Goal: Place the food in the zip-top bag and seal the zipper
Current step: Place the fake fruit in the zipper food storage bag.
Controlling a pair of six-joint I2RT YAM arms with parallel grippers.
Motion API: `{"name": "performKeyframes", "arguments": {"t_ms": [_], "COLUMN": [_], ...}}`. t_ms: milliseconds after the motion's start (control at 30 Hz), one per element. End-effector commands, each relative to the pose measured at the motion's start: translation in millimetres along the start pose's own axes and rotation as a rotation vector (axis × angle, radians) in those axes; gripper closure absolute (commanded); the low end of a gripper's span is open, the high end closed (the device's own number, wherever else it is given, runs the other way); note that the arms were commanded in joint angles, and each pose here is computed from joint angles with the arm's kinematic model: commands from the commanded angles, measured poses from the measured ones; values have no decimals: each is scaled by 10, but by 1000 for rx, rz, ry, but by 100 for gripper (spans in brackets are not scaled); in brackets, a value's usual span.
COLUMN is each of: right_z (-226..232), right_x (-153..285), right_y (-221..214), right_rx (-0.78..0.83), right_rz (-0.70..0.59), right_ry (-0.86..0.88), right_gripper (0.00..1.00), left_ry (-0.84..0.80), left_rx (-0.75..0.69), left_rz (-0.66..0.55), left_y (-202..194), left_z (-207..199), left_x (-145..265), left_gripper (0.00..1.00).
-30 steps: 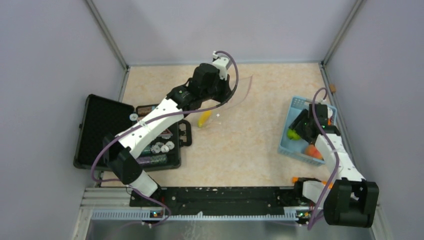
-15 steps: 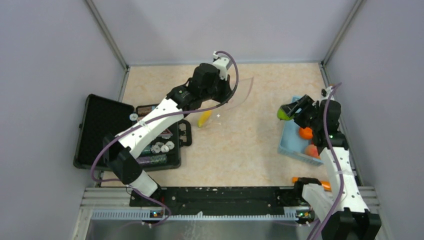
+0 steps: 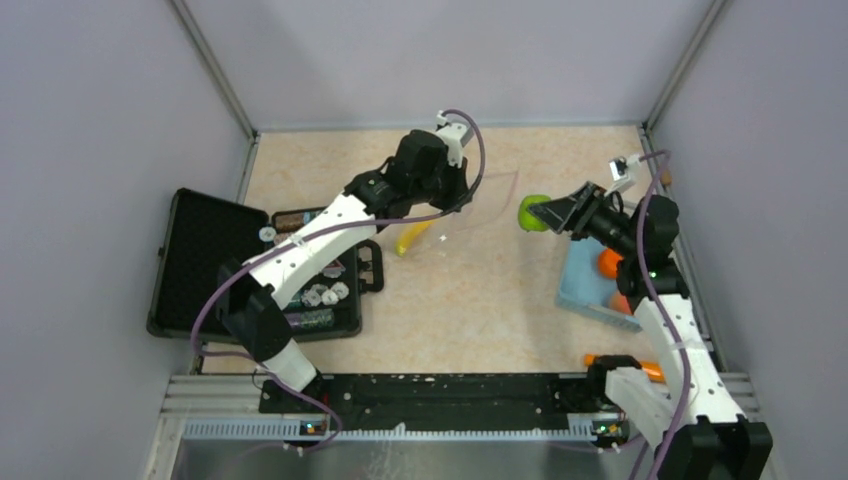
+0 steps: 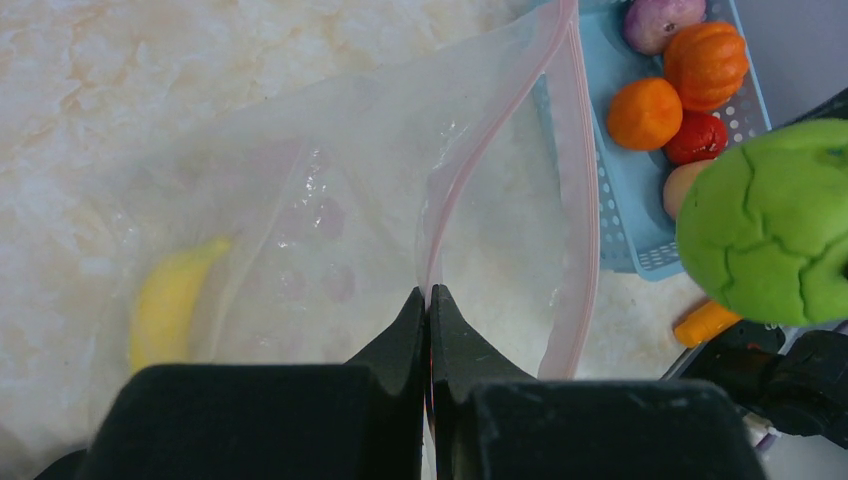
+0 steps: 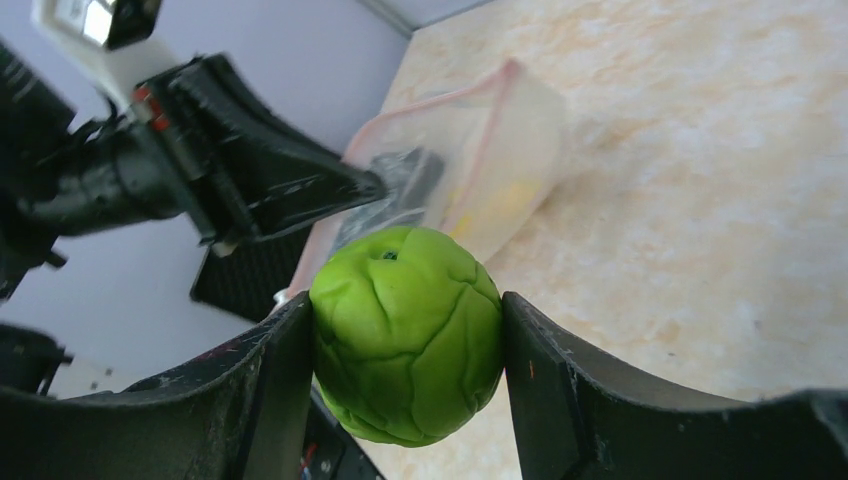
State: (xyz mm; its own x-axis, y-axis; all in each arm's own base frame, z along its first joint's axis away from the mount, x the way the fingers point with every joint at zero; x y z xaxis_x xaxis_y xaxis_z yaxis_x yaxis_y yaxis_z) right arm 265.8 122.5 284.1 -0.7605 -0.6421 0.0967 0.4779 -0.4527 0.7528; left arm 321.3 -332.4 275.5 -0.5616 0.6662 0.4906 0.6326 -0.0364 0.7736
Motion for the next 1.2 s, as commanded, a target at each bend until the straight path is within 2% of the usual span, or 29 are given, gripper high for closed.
{"name": "performKeyframes", "arguments": {"t_ms": [0,267,433,700,933,1167], "right_z": [440,551,534,413,284,135], "right_x": [-73,-278,-489,-637,-764,-788], "right_y": [68,123,5,89,-169,-217], "right_rx": [107,144,197,211,181,221], "right_rz": [-7,-30,16,-21,47,79], "right_ry": [184,179,117,35,29,-62], "right_gripper": [59,59,59,59,59,58], "left_ry": [-58,-87,-75,-60,-91,-30], "left_rx": [-24,-50,-73,-101,-102,-103], "left_rz": [-27,7,-4,-15,-27,-65], "left_y": [128,57,66,68,102,164], "left_z": [-157,-240,-255,-278,-372,-291], "left_x": [57,34,49,66,107,128], "left_gripper": [100,100,100,100,100,100]}}
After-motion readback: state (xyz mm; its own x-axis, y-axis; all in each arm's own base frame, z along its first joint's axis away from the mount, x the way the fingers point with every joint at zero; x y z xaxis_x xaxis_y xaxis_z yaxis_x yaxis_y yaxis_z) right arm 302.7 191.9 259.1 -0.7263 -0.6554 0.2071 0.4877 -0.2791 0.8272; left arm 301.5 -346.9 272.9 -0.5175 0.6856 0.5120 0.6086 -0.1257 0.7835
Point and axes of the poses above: each gripper's point midway between its finger pads, its own x axis back along the fingers, its own z axis along the line the jaws close on, y = z × x, the point moved 2 cm from there along x, back along the fingers, and after that the axes turned 6 degrees about x, right-handed, at the moved point
